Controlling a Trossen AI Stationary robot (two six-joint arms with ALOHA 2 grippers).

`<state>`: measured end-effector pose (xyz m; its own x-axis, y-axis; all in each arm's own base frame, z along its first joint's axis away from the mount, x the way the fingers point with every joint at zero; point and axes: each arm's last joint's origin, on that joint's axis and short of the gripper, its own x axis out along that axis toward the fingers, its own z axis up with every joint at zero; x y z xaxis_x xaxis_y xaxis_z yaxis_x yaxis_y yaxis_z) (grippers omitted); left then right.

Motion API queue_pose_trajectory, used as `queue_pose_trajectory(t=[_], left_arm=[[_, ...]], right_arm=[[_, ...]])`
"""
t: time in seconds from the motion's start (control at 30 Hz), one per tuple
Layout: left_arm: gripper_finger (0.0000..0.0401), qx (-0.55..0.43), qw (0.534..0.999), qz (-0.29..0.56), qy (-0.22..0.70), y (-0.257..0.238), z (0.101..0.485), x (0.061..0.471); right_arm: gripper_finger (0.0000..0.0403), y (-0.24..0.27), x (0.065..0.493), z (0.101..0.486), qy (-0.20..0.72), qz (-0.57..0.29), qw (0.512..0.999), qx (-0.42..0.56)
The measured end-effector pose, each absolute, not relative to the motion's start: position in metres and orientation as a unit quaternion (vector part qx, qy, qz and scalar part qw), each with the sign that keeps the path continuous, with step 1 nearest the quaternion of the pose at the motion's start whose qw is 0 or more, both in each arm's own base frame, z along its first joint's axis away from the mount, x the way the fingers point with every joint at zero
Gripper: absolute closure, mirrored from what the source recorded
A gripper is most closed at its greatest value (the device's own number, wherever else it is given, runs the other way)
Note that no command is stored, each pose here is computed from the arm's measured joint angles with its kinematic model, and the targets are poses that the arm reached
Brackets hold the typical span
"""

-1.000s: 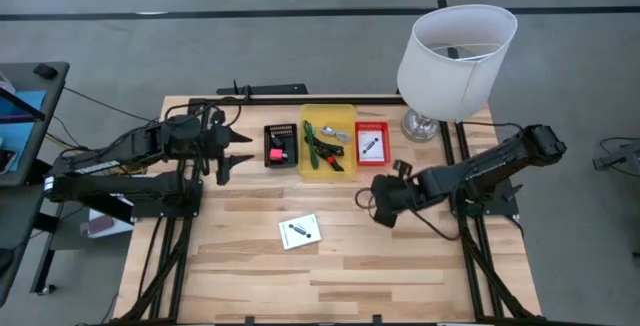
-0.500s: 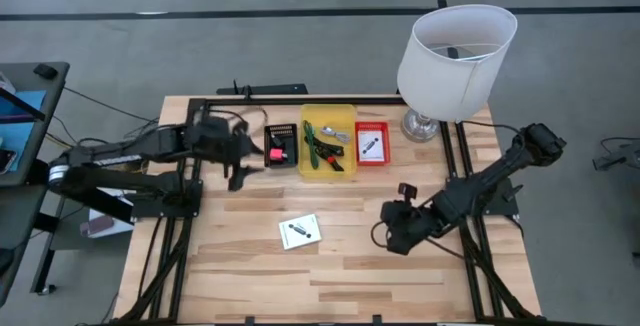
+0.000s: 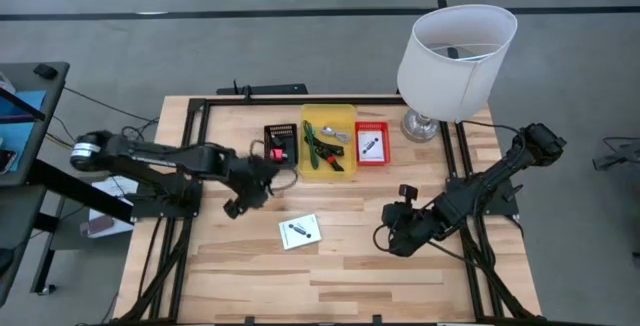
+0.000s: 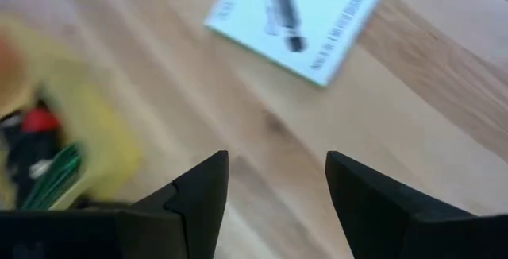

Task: Pick and place items into bin
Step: Put the white card reader box into the red bin

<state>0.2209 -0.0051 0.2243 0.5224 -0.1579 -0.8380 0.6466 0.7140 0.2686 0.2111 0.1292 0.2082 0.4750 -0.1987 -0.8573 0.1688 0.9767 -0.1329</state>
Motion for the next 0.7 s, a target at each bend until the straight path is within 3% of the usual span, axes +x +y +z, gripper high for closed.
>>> queue_pose_trajectory(t=[0.27,0.5,0.7], left_arm=[[0.0195,0.364,0.757,-0.316,0.442,-0.045,0.192,0.238],[0.0195,0.476,0.695,-0.327,0.428,-0.075,0.173,0.245],[0.0195,0.516,0.676,-0.326,0.414,-0.087,0.166,0.249]], right_arm=[[0.0324,0.129,0.211,0.208,0.501,-0.107,0.858,-0.015],[0.0324,0.129,0.211,0.208,0.502,-0.106,0.858,-0.017],[0.0324,0.13,0.212,0.207,0.503,-0.106,0.858,-0.018]])
